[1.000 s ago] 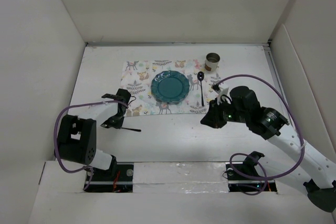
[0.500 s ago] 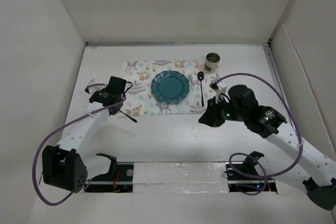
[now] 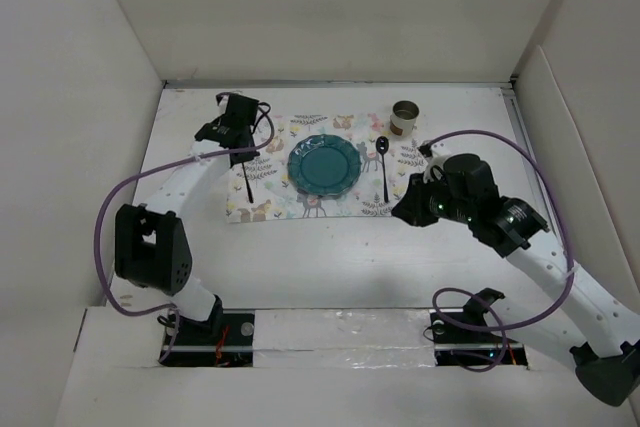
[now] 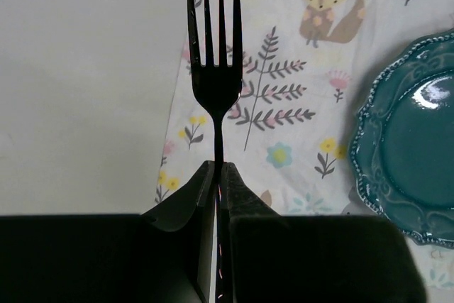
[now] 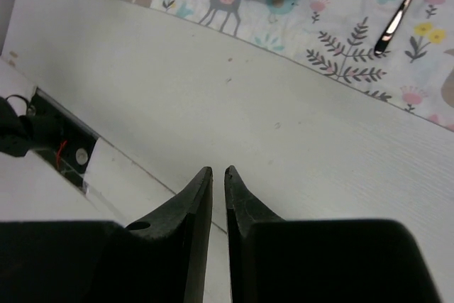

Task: Set the dinner table for one person

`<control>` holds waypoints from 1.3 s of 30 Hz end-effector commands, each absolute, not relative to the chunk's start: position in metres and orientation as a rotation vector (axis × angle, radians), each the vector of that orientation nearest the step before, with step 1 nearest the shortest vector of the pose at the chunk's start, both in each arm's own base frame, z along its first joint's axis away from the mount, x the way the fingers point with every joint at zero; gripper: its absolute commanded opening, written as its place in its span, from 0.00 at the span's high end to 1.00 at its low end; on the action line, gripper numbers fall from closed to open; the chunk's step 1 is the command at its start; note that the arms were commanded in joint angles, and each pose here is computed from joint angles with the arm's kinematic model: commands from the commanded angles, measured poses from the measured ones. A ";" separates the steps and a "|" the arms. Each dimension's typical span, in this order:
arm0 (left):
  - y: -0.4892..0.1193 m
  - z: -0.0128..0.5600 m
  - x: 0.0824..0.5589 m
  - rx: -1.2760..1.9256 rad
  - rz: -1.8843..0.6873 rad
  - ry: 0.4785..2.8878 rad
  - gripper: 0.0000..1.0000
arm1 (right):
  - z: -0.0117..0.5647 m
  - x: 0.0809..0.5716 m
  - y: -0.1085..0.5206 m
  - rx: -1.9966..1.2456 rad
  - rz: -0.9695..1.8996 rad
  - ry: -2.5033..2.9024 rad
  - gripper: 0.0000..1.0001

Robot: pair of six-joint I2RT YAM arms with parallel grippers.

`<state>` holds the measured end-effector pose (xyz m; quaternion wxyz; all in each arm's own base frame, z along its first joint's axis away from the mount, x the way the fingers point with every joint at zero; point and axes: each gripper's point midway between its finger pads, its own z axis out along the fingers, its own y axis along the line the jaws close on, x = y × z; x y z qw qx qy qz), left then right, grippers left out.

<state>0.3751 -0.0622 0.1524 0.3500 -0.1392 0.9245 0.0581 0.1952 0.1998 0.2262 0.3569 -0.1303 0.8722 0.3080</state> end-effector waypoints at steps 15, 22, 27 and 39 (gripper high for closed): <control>-0.094 0.118 0.445 -0.047 0.090 2.350 1.00 | 0.228 0.269 0.129 0.080 0.497 2.267 0.81; -0.105 0.101 0.450 -0.060 0.030 2.374 1.00 | 0.219 0.275 0.126 0.124 0.515 2.279 0.81; -0.119 0.091 0.451 -0.062 -0.062 2.387 1.00 | 0.216 0.278 0.122 0.141 0.495 2.286 0.80; -0.129 0.061 0.449 -0.038 -0.083 2.449 1.00 | 0.207 0.279 0.113 0.160 0.425 2.314 0.78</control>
